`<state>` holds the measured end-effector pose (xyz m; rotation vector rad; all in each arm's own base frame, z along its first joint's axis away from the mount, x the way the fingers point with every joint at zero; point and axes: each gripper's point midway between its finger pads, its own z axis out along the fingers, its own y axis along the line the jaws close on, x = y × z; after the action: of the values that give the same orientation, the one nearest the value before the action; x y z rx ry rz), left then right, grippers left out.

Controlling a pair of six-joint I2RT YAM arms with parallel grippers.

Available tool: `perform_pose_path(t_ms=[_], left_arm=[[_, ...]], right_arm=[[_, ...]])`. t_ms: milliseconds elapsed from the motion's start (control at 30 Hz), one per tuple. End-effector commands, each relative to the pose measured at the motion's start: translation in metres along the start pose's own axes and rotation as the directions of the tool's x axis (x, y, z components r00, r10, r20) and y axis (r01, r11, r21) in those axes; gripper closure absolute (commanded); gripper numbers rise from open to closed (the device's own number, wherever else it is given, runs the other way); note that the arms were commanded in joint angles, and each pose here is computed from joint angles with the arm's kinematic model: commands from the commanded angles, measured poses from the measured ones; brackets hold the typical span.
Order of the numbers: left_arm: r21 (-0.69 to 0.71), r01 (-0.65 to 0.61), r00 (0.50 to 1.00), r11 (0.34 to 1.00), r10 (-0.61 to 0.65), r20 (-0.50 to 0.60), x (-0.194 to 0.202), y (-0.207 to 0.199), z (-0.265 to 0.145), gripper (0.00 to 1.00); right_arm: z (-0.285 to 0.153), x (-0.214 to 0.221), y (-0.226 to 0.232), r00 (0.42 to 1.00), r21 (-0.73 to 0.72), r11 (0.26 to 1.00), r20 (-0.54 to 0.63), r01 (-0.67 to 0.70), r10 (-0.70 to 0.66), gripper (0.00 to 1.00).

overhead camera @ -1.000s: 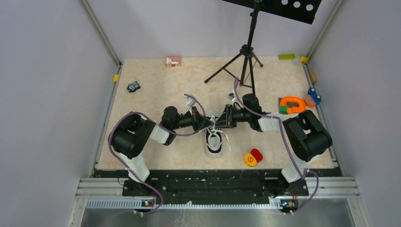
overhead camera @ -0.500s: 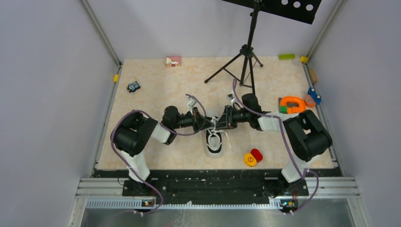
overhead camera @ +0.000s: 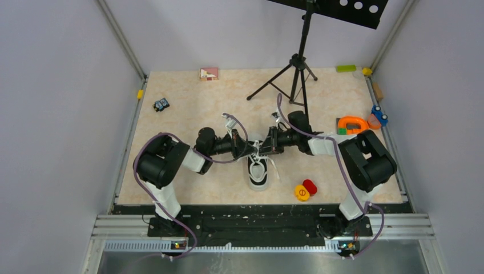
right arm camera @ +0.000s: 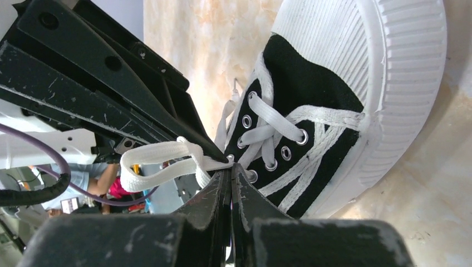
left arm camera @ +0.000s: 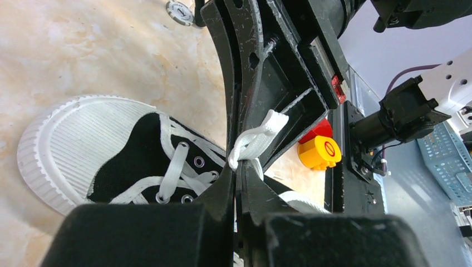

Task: Tie the shoes
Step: Cross the shoelace with the shoelace.

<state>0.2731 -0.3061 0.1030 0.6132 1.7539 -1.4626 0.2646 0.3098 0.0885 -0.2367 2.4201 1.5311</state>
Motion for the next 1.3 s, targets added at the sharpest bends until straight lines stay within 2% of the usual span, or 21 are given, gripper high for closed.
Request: perform_pose_path(t_ms=[0,400,1267], left_arm=[[0.059,-0.029,0.999,0.998,0.031,-0.028,0.004,-0.017,0.01,1.0],[0.047,-0.032,0.999,0.998,0.034,-0.036,0.004,-0.017,0.008,1.0],[0.03,-0.028,0.998,0.999,0.03,-0.059,0.009,-0.013,0.006,1.0]], right_arm=[[0.01,-0.017,0.067,0.98,-0.157,0.967,0.027,0.199,-0.197,1.0],[-0.008,-0.03,0.043,0.964,0.095,0.963,0.062,0.252,-0.259,1.0],[-0.036,-0.053,0.031,0.95,0.247,0.937,0.128,0.248,-0.285,1.0]])
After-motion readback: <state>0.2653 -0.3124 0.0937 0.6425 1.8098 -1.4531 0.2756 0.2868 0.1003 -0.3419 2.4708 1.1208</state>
